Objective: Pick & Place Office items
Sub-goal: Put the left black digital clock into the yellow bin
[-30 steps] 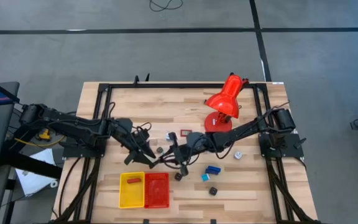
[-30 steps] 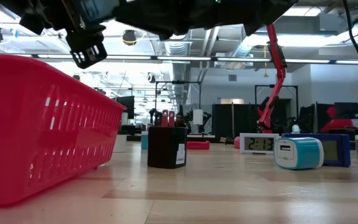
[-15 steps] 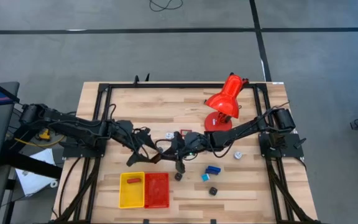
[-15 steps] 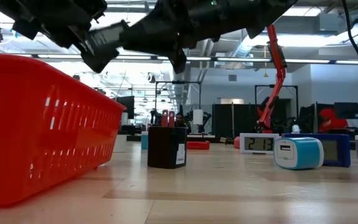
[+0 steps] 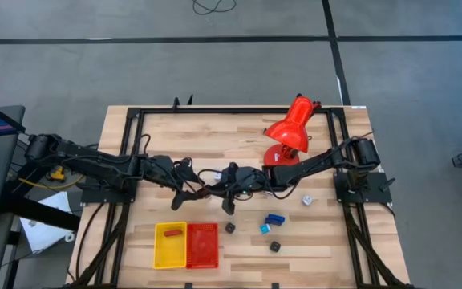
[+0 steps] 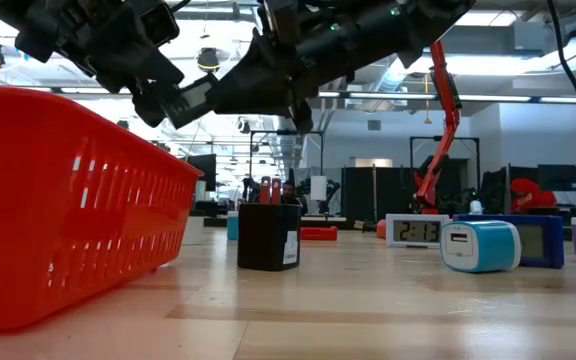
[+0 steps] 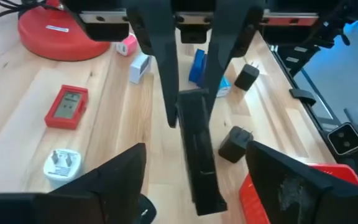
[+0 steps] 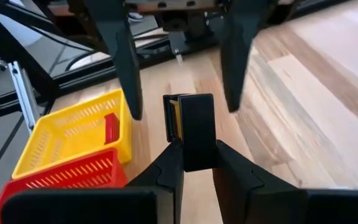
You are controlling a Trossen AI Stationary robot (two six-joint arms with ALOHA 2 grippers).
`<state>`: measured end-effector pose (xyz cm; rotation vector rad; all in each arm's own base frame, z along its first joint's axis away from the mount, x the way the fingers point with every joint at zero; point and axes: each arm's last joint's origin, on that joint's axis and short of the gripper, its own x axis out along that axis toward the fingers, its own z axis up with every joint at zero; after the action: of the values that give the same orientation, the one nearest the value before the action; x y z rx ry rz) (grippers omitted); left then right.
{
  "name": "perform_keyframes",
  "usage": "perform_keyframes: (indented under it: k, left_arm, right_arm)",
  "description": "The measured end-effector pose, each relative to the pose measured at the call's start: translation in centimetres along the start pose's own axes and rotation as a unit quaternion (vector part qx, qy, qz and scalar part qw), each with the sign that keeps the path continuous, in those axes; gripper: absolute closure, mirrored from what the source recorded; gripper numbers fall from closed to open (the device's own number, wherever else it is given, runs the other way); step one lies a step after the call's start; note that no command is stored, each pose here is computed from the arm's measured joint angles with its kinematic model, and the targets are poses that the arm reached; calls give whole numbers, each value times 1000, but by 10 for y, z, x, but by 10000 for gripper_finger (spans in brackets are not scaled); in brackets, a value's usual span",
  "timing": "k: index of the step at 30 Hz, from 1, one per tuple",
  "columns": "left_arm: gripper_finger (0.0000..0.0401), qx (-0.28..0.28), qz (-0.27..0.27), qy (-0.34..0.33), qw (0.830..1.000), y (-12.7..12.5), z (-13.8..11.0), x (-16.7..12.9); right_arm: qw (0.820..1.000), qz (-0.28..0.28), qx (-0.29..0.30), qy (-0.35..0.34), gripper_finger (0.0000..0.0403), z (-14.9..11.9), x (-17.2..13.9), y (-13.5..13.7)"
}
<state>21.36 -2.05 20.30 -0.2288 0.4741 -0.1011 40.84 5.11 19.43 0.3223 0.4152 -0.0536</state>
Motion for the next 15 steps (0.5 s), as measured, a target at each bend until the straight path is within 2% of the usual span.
perform_keyframes:
  k: [4, 15]
  left_arm:
    - [174, -1, 4, 12, 1000, 1, -2, 0]
    - [322, -3, 7, 14, 1000, 1, -3, 0]
  right_arm:
    - [1000, -2, 2, -2, 344, 1, 0, -2]
    - [1000, 0, 1, -1, 344, 1, 0, -1]
